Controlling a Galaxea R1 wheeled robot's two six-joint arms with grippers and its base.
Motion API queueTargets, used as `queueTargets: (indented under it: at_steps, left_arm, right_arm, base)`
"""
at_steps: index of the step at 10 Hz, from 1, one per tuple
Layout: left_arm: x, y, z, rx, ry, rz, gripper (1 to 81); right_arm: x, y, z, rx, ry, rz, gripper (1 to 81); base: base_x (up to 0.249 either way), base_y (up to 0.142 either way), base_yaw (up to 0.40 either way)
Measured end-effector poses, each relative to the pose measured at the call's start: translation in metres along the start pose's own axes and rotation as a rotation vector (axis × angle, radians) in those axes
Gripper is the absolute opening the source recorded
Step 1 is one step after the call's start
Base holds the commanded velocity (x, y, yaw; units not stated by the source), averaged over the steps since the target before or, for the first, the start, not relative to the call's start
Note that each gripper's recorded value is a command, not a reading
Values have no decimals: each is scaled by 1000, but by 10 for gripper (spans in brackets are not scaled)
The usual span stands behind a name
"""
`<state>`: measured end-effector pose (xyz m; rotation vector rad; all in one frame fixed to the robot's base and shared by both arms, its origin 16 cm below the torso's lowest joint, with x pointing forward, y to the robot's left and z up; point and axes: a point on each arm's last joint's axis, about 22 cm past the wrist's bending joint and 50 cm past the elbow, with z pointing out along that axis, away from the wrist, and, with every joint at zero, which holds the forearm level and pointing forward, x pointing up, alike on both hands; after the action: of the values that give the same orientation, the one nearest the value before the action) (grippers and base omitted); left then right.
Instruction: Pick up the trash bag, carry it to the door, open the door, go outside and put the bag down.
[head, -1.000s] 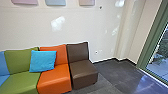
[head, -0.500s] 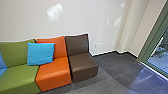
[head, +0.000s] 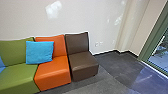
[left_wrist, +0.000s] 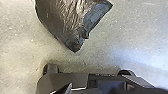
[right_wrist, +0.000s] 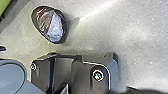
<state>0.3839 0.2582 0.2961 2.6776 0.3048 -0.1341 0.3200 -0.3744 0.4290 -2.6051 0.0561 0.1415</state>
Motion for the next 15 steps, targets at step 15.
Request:
queueTargets:
  at_steps: [15]
  left_arm:
    - [76, -17, 110, -22, 45, 42, 811]
  right_arm:
    - [192, -15, 18, 85, 161, -135, 811]
  base:
    - [0, 0, 0]
